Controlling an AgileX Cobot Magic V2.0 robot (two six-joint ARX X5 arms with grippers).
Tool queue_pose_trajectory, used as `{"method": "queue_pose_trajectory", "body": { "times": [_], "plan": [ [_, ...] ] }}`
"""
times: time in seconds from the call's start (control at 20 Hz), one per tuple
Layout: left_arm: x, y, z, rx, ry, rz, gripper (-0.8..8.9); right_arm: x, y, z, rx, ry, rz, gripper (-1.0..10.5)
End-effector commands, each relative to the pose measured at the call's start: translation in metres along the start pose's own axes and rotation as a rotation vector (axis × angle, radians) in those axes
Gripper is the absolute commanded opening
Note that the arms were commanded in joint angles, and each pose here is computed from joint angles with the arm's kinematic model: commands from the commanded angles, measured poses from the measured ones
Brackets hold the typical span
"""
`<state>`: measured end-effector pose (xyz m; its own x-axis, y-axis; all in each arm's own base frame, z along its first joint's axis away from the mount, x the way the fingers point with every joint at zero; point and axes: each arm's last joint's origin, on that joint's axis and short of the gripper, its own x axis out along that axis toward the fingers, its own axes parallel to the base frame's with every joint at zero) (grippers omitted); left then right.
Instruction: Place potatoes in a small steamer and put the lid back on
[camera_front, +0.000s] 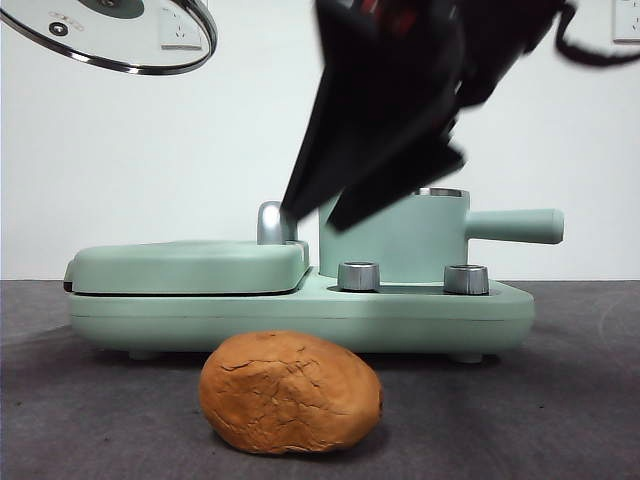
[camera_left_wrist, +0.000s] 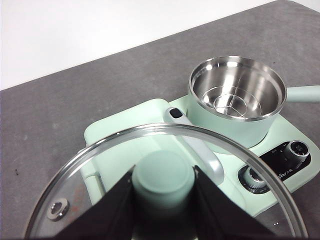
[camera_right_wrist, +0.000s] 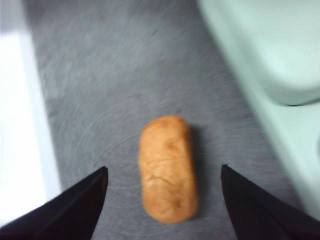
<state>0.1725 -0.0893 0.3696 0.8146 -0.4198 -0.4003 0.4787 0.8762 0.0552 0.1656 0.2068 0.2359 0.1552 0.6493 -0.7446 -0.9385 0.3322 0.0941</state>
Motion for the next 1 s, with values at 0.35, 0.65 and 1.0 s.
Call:
{"method": "queue_pose_trajectory", "body": {
  "times": [0.35, 0.65, 1.0],
  "plan": [
    [-0.002, 0.001, 0.007, 0.004, -0.041, 0.005, 0.1, 0.052, 0.0, -0.008, -0.157, 0.16, -0.018, 3.7],
    [-0.002, 0.001, 0.007, 0.003, -0.04, 0.005, 0.1, 0.071, -0.005, -0.012, -0.163, 0.181, -0.02, 3.7],
    [-0.002, 0.001, 0.007, 0.003, -0.04, 0.006, 0.1, 0.067, -0.001, -0.012, -0.118, 0.178, 0.029, 2.4]
  ]
}}
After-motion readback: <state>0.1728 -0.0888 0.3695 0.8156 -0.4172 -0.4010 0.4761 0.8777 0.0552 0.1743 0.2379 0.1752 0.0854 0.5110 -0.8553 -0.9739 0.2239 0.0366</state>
